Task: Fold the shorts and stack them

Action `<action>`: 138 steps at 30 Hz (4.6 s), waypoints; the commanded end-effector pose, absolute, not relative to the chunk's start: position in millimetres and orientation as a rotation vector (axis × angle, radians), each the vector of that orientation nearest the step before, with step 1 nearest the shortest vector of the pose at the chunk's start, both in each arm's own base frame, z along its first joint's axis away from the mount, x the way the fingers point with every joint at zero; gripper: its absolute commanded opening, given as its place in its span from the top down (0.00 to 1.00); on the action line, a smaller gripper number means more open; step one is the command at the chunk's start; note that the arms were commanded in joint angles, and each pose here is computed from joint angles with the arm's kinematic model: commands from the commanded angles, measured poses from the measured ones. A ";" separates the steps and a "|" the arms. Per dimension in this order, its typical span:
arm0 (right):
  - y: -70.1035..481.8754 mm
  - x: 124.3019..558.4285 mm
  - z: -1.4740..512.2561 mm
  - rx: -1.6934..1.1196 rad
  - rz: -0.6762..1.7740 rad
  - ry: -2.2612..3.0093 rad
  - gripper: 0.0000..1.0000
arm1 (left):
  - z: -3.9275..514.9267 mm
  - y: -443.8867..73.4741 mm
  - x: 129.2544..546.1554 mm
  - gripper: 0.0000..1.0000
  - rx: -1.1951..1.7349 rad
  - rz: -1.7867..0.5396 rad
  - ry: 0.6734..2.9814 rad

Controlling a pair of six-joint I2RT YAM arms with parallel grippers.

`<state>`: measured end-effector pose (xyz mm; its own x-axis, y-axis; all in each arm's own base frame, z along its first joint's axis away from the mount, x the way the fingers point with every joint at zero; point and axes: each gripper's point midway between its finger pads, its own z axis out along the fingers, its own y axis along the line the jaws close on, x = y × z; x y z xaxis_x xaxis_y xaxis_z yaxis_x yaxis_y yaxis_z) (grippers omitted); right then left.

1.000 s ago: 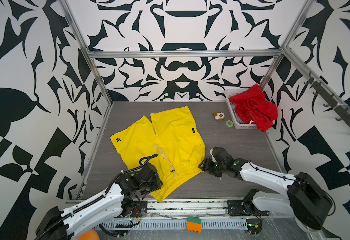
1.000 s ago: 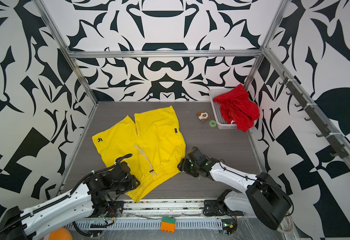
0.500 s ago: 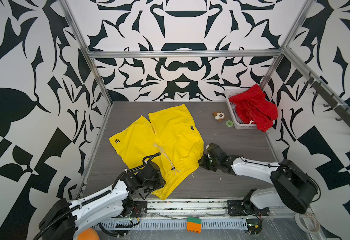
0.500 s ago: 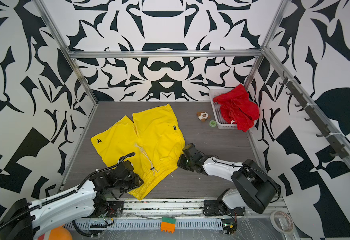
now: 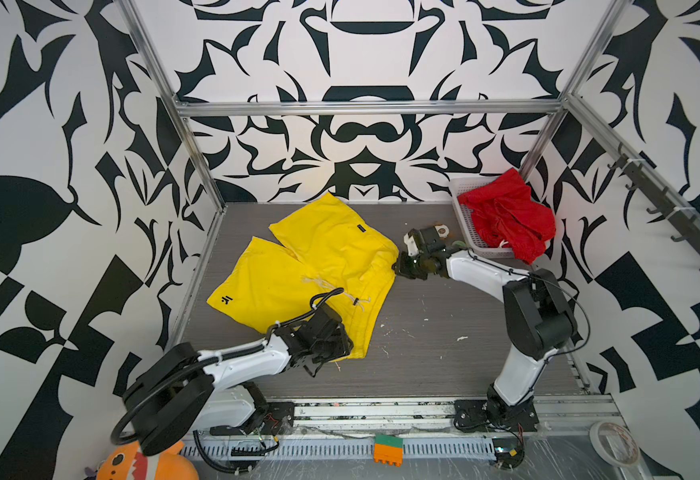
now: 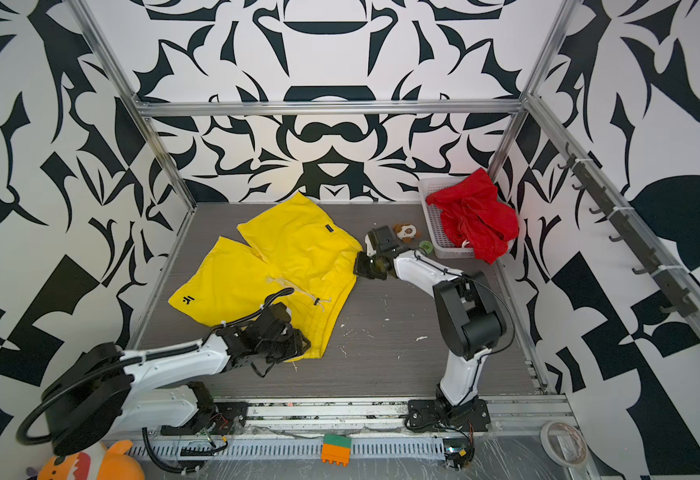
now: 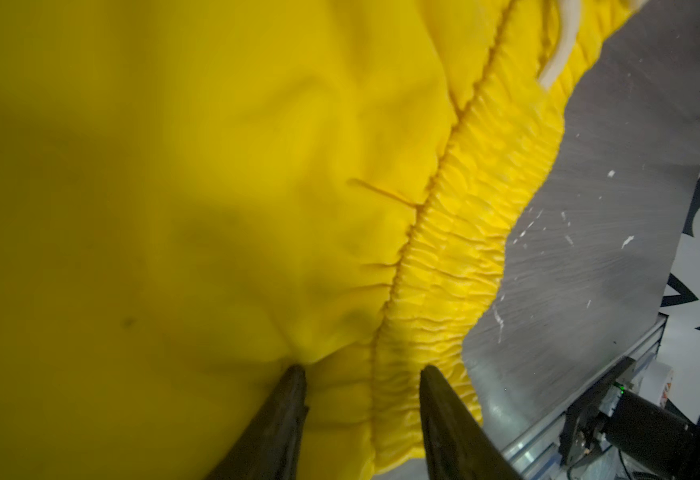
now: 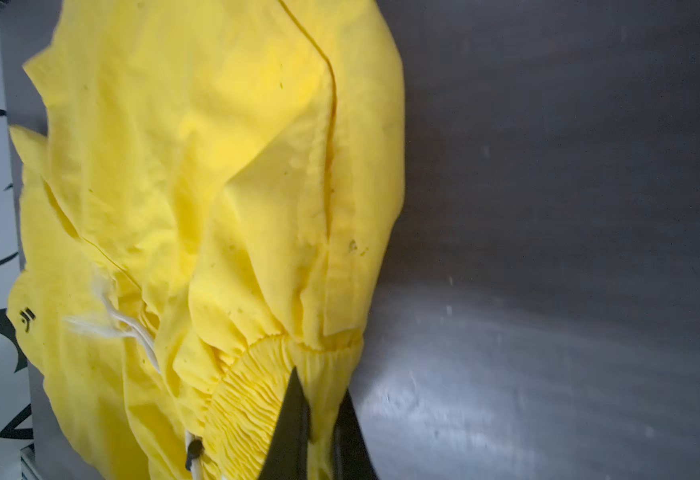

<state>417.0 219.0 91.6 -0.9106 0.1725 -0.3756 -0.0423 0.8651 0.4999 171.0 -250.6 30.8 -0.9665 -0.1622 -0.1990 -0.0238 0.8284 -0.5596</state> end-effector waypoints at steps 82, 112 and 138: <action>124.2 226.8 64.7 0.690 1.098 2.486 0.35 | 36.7 -411.9 180.7 0.42 1.634 -0.601 1.979; 179.7 250.1 70.6 0.710 1.526 2.421 0.32 | 78.9 -421.8 178.5 0.81 1.513 -0.677 1.808; 159.1 268.4 56.1 0.663 1.173 2.464 0.96 | 67.1 -191.7 317.8 0.55 0.186 -0.394 2.527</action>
<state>259.2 160.8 49.2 -0.8387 0.5430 -0.0418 0.2995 0.5239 0.7974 328.6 -226.8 99.5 -0.7001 0.1834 -0.6901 0.4016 0.9002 -0.1682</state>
